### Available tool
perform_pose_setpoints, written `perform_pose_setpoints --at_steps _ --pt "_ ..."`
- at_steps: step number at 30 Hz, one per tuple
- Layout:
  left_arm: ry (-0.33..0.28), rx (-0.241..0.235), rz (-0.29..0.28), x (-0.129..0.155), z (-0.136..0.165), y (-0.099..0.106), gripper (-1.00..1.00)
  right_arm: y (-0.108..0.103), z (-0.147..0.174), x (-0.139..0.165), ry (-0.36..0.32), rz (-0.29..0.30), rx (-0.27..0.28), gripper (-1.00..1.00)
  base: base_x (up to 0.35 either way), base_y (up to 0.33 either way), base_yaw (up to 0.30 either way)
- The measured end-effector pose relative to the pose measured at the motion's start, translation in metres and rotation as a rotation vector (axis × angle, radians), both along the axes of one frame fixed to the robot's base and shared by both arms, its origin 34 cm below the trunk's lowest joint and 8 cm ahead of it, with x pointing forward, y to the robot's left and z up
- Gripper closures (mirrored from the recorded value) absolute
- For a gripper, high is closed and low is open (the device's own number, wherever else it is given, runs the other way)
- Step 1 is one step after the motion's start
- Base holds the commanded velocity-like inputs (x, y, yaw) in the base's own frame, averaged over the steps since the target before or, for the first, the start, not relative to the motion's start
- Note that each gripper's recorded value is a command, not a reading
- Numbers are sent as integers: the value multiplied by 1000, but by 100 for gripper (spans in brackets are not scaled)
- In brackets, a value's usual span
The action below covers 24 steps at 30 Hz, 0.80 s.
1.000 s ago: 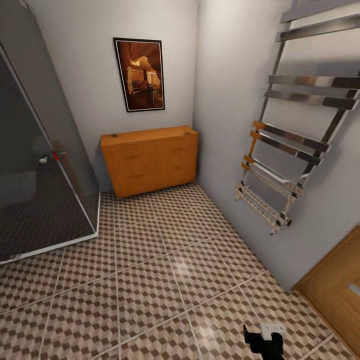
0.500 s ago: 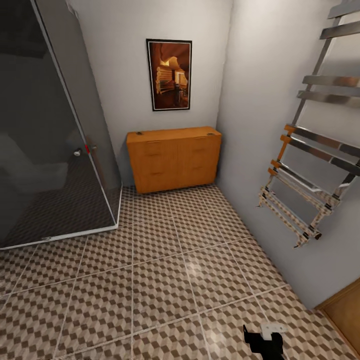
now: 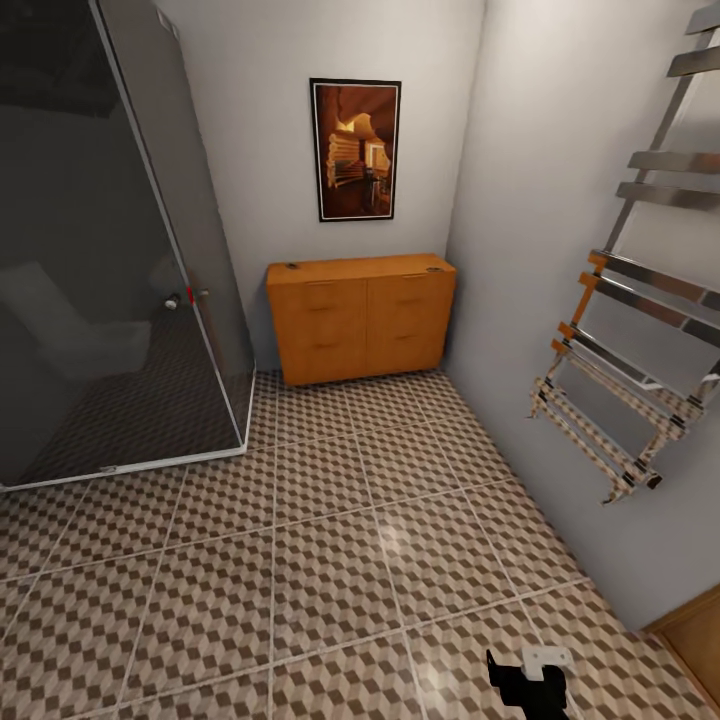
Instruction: Take the four mousetraps from the cabinet in the bathroom and place them on the bathroom floor. Make sure all four end up on the same floor surface, and ensure that at least two of them are either under or directly next to the same bathroom sink.
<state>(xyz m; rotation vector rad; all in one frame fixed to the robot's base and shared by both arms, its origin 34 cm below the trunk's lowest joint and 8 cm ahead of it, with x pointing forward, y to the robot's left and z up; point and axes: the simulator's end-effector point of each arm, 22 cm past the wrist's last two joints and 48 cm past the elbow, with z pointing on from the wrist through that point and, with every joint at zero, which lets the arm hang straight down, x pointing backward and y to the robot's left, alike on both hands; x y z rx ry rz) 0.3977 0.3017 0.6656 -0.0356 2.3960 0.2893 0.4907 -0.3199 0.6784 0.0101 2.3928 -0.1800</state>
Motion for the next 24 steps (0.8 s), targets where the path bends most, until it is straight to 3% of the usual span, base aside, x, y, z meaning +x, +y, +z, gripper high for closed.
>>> perform_pose_setpoints --at_steps 9,24 --pt "0 0 0 0 0 0 -100 0 0 0 0 0 0 -100 158 0 3" --pt "-1 0 0 0 0 0 -100 0 0 0 -1 0 0 -100 301 0 0"
